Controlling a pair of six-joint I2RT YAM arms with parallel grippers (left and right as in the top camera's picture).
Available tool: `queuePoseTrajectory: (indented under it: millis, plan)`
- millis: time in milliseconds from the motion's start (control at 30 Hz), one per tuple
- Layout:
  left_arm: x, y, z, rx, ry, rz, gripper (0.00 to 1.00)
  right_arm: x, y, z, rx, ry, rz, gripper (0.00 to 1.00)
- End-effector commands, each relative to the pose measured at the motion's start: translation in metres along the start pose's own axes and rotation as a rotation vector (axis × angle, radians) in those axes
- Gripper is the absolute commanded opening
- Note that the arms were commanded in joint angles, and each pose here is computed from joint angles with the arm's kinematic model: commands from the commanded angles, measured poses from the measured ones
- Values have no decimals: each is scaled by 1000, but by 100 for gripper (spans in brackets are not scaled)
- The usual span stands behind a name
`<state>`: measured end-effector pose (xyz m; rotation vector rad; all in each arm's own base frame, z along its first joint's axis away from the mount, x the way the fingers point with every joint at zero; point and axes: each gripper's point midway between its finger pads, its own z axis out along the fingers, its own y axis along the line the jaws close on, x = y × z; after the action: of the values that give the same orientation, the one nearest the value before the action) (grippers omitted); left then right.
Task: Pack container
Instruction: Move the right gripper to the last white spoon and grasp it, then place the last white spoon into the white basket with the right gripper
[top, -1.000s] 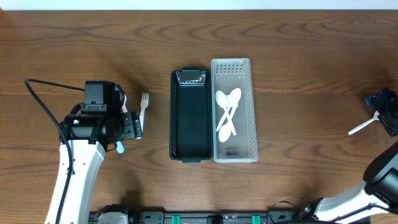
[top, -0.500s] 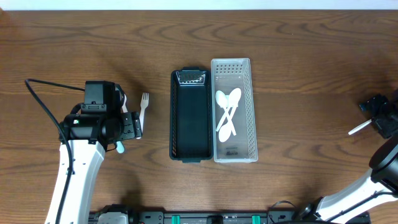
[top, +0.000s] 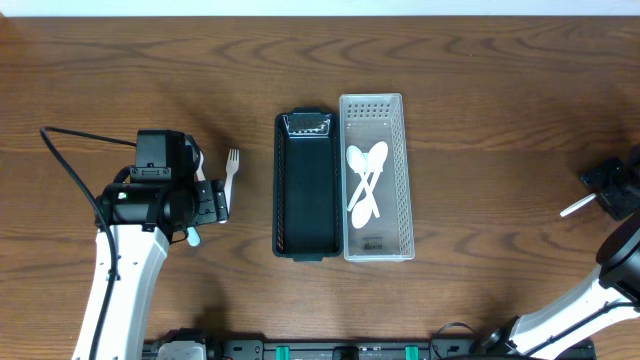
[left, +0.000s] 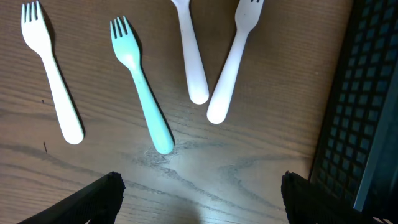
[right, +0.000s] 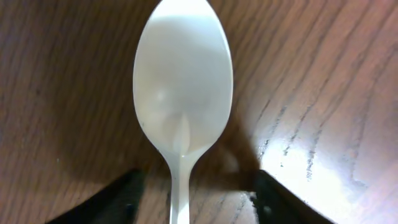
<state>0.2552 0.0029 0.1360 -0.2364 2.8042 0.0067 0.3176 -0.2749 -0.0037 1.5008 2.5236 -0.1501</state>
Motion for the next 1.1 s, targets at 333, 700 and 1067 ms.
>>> queuePoseTrajectory:
  millis: [333, 700, 1067]
  plan:
    - [-2, 3, -1, -9, -6, -8, 84, 19, 2, 18, -31, 89, -3, 10]
    - [-2, 3, -1, -9, -6, -8, 84, 20, 23, 6, -119, 88, -50, 1]
    - [-2, 3, -1, -9, -6, -8, 84, 71, 172, -159, -452, -110, -479, 1]
